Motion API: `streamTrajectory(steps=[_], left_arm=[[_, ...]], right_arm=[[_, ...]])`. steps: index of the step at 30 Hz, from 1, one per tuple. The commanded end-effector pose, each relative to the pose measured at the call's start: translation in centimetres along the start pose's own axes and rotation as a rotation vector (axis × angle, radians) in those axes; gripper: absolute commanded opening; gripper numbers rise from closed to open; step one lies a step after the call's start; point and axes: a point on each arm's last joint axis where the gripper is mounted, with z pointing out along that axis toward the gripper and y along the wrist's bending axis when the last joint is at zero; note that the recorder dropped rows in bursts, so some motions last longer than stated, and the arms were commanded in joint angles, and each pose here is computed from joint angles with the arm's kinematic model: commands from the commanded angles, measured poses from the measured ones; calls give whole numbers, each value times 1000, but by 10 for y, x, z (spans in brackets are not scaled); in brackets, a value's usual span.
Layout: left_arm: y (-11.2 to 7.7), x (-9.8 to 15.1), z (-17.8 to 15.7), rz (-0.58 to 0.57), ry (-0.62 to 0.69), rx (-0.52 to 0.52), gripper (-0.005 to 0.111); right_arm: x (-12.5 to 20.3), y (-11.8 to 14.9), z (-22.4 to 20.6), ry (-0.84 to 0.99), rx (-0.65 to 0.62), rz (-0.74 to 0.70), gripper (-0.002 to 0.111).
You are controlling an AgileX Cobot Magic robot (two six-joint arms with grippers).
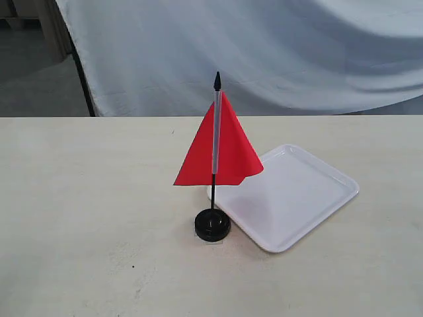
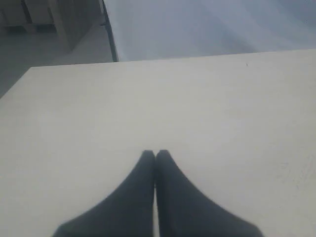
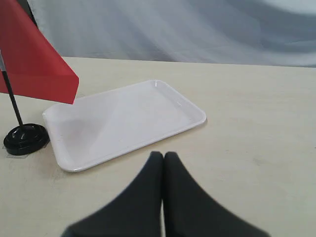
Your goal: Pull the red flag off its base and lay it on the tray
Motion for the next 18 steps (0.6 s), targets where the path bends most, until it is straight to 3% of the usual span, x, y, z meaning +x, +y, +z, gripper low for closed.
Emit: streamTrajectory(steps=[1,18], left_arm=[[0,0,0,-4,-1,-1,0],[0,0,0,-4,-1,-1,0]], right_arm=[[0,0,0,-8,-1,-9,-1],[-1,0,0,-14,-1,-12,-1]])
